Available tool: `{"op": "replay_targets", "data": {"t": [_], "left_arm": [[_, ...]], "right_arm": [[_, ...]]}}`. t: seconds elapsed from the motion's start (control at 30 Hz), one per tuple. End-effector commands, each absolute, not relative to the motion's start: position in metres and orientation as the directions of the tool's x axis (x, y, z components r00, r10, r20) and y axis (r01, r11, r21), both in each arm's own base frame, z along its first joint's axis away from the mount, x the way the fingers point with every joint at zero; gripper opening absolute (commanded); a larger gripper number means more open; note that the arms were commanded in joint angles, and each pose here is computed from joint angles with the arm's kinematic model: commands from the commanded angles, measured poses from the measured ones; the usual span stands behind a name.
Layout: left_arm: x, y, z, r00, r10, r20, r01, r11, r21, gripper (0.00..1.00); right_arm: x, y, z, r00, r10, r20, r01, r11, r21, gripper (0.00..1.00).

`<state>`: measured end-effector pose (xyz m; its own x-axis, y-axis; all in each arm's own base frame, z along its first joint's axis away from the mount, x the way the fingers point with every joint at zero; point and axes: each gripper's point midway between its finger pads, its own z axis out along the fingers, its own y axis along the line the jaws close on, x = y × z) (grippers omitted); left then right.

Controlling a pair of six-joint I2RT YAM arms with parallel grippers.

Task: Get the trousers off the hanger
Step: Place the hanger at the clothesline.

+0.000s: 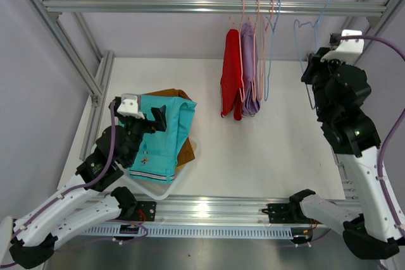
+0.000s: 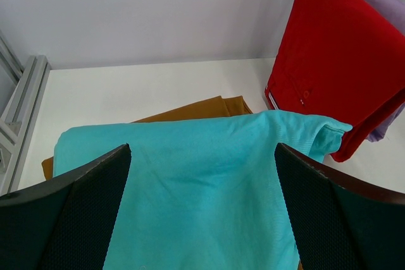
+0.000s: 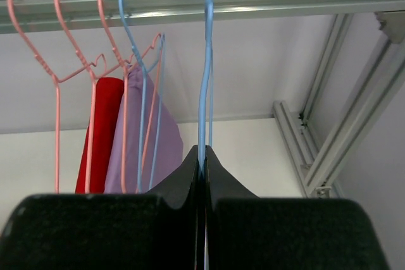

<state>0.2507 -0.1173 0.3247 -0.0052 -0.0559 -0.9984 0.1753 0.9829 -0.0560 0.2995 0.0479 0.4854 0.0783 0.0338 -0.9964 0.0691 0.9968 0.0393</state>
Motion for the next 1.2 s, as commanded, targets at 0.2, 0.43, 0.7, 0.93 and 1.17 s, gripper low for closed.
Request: {"op": "replay_targets", "data": {"t": [0.2, 0.43, 0.7, 0.93, 1.17], "left_arm": [[0.250, -0.123, 0.331, 0.015, -0.079, -0.997, 0.202, 0.976, -0.075, 1.00], [0.250, -0.124, 0.331, 0.014, -0.074, -0.997, 0.207, 0.976, -0.070, 1.00], [0.248, -0.121, 0.334, 0.025, -0.081, -0.996, 0.203, 0.976, -0.074, 0.99], [0.247, -0.121, 0.334, 0.026, -0.082, -0.996, 0.208, 0.975, -0.075, 0.99], [0.247, -0.119, 0.337, 0.035, -0.086, -0.996, 0.203, 0.976, -0.078, 0.99]], "right_arm": [[0.352, 0.063, 0.483, 0.023, 0.181, -0.983, -0.094, 0.980, 0.178, 0.00], [0.380, 0.072, 0.466, -0.029, 0.198, -0.980, -0.133, 0.971, 0.200, 0.00], [0.383, 0.080, 0.438, -0.082, 0.194, -0.978, -0.161, 0.966, 0.205, 0.00], [0.379, 0.095, 0.417, -0.129, 0.168, -0.977, -0.180, 0.965, 0.189, 0.00], [0.376, 0.119, 0.398, -0.169, 0.118, -0.979, -0.211, 0.965, 0.153, 0.00]]}}
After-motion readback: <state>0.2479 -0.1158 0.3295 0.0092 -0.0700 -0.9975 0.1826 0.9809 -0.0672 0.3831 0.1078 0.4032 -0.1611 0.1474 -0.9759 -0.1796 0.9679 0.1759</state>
